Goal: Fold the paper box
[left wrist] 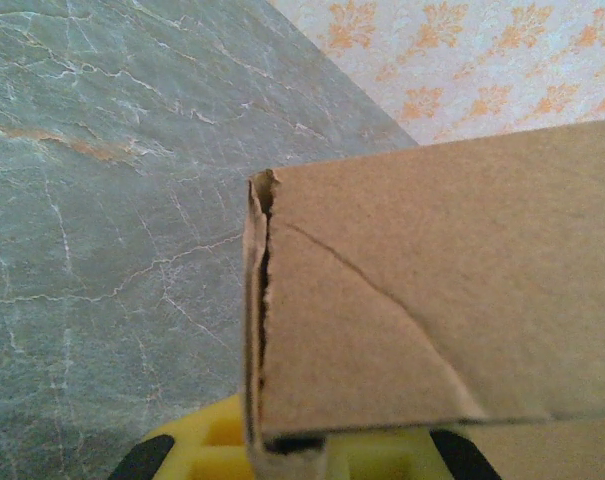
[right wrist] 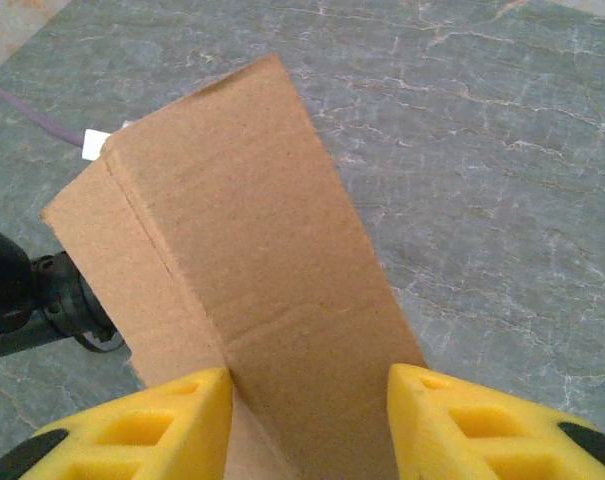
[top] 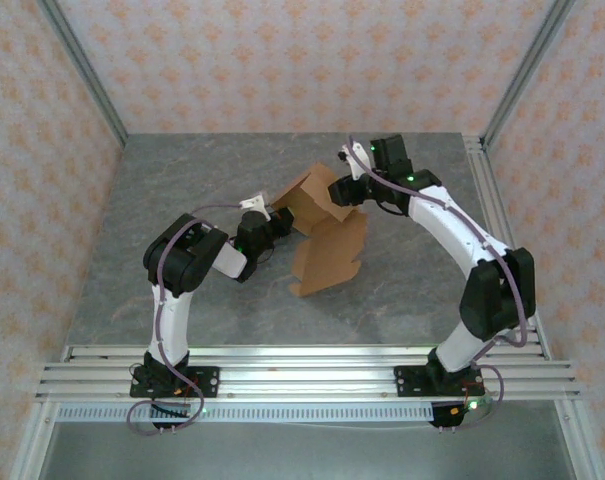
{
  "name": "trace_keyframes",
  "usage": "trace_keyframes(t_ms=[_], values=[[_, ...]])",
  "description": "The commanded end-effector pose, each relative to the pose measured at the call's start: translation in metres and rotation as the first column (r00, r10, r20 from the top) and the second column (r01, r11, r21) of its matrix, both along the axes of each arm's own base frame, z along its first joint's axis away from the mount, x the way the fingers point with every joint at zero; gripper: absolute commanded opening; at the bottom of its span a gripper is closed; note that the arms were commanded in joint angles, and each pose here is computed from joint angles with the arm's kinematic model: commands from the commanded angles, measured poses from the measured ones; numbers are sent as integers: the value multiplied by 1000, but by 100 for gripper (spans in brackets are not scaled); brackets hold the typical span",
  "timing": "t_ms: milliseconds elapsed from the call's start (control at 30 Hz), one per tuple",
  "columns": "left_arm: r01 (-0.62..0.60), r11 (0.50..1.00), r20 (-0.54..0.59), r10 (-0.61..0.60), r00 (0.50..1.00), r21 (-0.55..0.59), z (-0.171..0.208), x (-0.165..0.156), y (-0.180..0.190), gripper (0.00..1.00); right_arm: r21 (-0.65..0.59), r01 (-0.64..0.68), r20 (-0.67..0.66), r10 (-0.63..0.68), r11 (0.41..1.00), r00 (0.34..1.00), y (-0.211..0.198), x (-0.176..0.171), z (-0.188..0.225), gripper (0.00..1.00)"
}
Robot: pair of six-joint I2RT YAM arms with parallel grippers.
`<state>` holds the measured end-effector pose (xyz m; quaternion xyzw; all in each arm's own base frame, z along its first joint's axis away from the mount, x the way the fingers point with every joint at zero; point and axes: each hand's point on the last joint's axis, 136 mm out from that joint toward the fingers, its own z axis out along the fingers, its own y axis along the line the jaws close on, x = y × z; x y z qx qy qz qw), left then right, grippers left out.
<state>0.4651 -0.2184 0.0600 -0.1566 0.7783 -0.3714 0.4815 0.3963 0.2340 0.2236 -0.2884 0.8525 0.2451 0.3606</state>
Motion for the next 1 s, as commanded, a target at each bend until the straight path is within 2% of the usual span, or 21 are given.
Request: trace_keyframes(t_ms=[0, 367, 533, 667, 967], values=[[32, 997, -82, -27, 996, 64, -33, -12, 0, 0, 44, -70, -9, 71, 997, 997, 12, -19, 1, 48], [34, 997, -83, -28, 996, 70, -33, -14, 1, 0, 0, -72, -39, 72, 997, 997, 8, -19, -11, 57], [36, 997, -83, -31, 996, 68, -33, -14, 0, 0, -85, -55, -19, 53, 995, 998, 1, -17, -19, 59], [38, 997, -84, -32, 996, 66, -33, -14, -1, 0, -172, -21, 16, 24, 985, 1000, -5, -11, -27, 57], [40, 997, -85, -34, 996, 67, -34, -13, -1, 0, -337, 67, 128, -25, 939, 992, -9, 5, -33, 43]])
